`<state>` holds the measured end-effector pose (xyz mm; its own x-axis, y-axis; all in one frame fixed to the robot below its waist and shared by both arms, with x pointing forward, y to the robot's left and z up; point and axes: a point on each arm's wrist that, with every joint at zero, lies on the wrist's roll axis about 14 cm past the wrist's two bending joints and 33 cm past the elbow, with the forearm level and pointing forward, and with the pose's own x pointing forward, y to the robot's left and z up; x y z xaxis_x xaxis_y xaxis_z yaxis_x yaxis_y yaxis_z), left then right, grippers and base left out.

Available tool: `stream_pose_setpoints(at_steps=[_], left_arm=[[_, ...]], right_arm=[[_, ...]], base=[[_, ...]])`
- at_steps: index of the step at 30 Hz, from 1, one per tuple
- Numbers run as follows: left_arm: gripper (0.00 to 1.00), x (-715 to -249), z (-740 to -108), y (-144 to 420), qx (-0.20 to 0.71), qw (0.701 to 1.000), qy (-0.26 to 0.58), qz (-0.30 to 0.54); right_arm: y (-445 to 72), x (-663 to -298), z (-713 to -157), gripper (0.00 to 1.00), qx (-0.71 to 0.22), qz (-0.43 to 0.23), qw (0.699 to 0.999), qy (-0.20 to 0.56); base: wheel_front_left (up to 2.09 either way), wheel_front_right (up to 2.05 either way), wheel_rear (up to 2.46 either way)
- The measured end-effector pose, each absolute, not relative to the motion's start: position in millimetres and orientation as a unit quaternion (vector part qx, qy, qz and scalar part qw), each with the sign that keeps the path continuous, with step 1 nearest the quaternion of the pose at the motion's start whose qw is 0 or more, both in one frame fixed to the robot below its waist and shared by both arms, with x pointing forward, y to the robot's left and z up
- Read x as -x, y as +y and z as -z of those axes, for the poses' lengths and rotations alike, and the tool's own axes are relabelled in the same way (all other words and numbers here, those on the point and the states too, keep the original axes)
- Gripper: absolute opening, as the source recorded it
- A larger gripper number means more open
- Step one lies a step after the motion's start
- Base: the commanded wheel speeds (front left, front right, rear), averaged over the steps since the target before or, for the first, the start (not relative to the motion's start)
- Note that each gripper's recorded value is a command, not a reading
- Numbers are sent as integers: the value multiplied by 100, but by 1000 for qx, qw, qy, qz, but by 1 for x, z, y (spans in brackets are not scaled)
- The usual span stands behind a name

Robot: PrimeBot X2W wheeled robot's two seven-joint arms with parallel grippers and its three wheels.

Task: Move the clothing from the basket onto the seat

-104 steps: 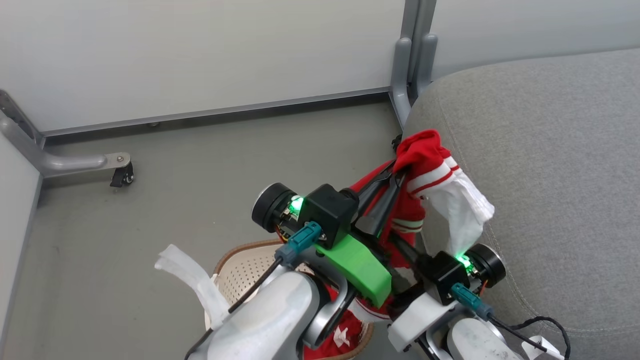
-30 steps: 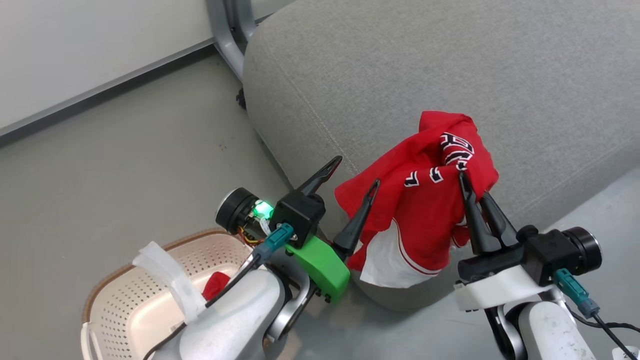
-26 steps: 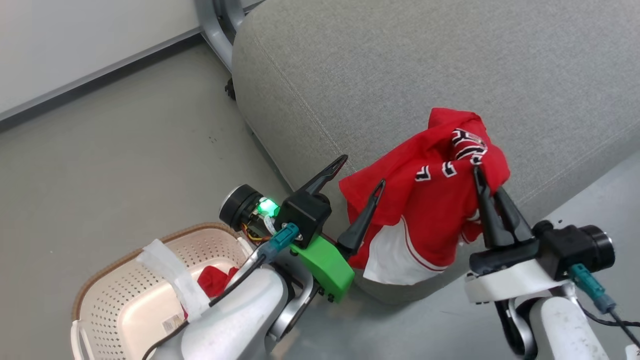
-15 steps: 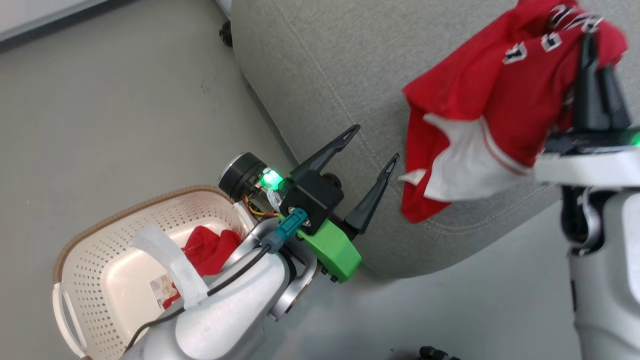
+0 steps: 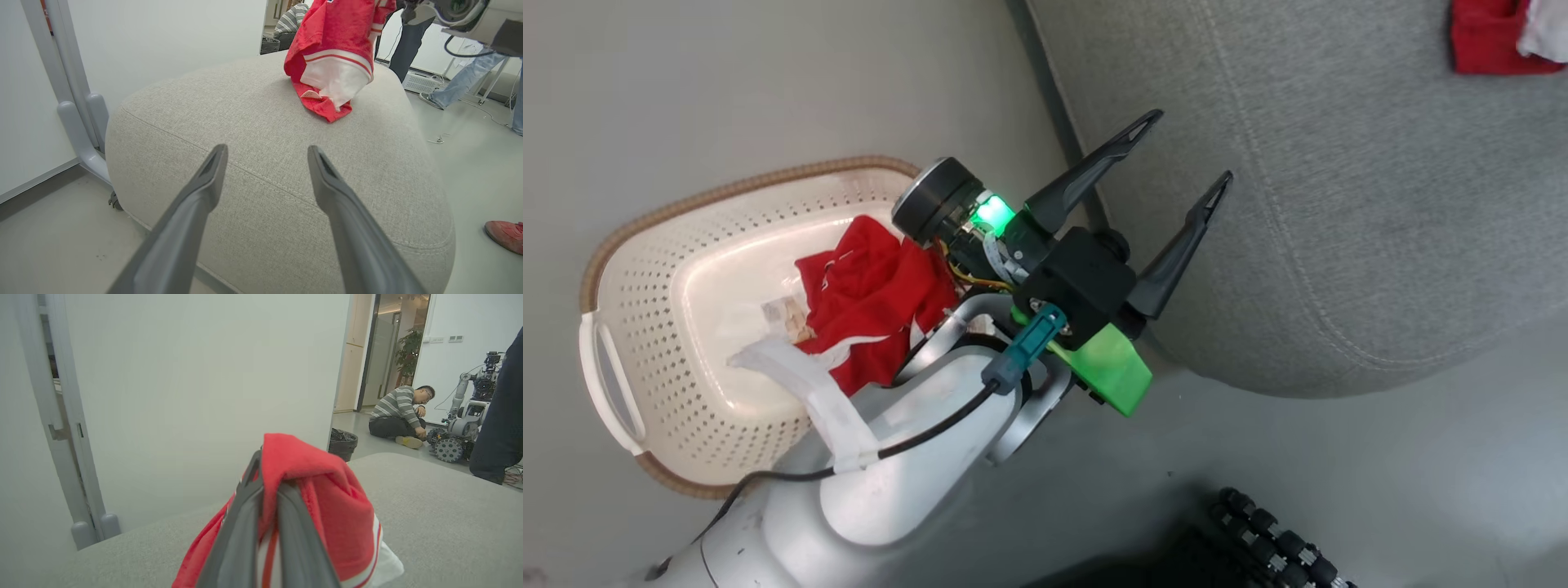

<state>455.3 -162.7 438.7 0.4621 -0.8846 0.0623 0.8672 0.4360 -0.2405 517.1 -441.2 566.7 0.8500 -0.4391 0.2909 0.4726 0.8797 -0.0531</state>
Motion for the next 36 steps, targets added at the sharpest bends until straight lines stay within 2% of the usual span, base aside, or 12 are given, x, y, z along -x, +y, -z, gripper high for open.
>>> stream_pose_setpoints(at_steps=[5, 7, 9, 10, 14, 20, 27, 36], left_arm=[[100, -464, -409, -155, 128, 852, 57, 505], [100, -466, -398, -149, 128, 856, 68, 496], [100, -469, -388, -142, 125, 861, 76, 487], [100, -470, -385, -139, 122, 864, 78, 482], [100, -477, -389, -128, 126, 877, 68, 460], [100, -473, -399, -111, 124, 893, 65, 428], [100, -469, -417, -76, 131, 924, 73, 351], [100, -460, -452, 3, 153, 967, 59, 198]], right_arm=[[-438, -541, -488, 0, 65, 232, 970, -45], [-428, -549, -461, 8, 52, 224, 973, -20], [-419, -555, -441, 54, 48, 215, 975, -1], [-415, -558, -438, 100, 49, 211, 976, -1], [-377, -570, -445, 100, 40, 168, 985, -27], [-320, -559, -455, 100, 10, 104, 994, -40], [-271, -517, -472, 100, 7, 43, 998, -35], [-211, -458, -483, 100, -1, -27, 999, -24]], base=[[0, 0, 0], [0, 0, 0], [0, 0, 0], [0, 0, 0], [0, 0, 0], [0, 0, 0], [0, 0, 0], [0, 0, 0]])
